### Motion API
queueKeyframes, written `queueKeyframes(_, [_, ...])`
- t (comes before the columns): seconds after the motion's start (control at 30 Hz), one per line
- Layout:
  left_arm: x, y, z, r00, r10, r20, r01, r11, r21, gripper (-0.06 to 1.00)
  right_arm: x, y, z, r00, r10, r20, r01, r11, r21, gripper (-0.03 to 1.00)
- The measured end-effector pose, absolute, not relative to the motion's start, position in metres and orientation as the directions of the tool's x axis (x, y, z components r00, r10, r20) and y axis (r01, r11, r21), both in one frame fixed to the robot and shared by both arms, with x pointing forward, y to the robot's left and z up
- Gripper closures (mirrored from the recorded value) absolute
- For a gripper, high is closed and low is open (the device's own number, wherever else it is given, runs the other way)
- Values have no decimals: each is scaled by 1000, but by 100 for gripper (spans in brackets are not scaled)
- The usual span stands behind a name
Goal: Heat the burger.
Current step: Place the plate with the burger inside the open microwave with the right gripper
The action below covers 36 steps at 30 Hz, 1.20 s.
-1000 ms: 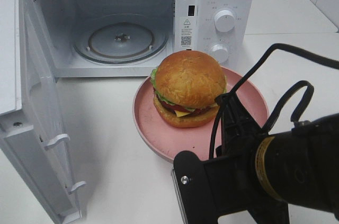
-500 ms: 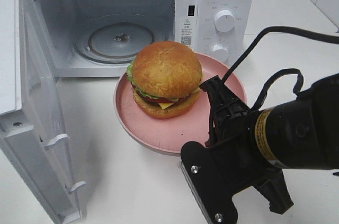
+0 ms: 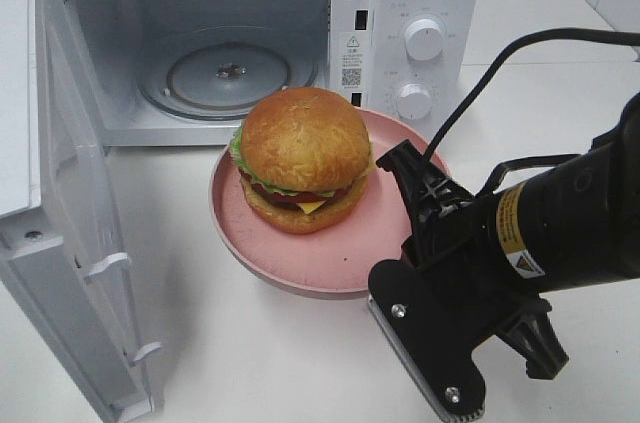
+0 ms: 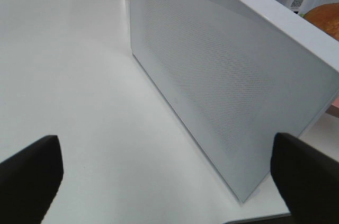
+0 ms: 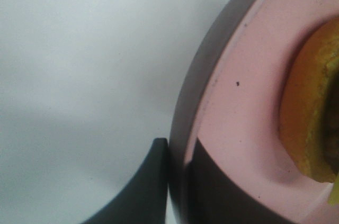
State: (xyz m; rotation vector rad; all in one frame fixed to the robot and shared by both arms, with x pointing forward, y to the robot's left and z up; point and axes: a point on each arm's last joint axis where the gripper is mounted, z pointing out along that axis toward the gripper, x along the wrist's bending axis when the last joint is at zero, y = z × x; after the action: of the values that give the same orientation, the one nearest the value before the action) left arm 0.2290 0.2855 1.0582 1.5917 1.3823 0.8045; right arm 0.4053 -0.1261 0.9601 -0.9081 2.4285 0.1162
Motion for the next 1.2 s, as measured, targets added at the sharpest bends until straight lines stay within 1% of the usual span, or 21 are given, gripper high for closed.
queueKeyframes(0.2, [229,286,1058,179,982,-63,430,-20,903,-4,409,-133,958,-636,-605,-479,-656,751,-78,93])
queueKeyframes(0.53, [229,286,1058,179,982,-63,430,-20,903,-4,414,-138,958,-650,-599,-469,-671,741,-17,93])
queueKeyframes(1.2, [229,286,1058,179,982,-63,430,-20,903,-4,416,-138,958,-631,-609,-481,-685,728,-22,93])
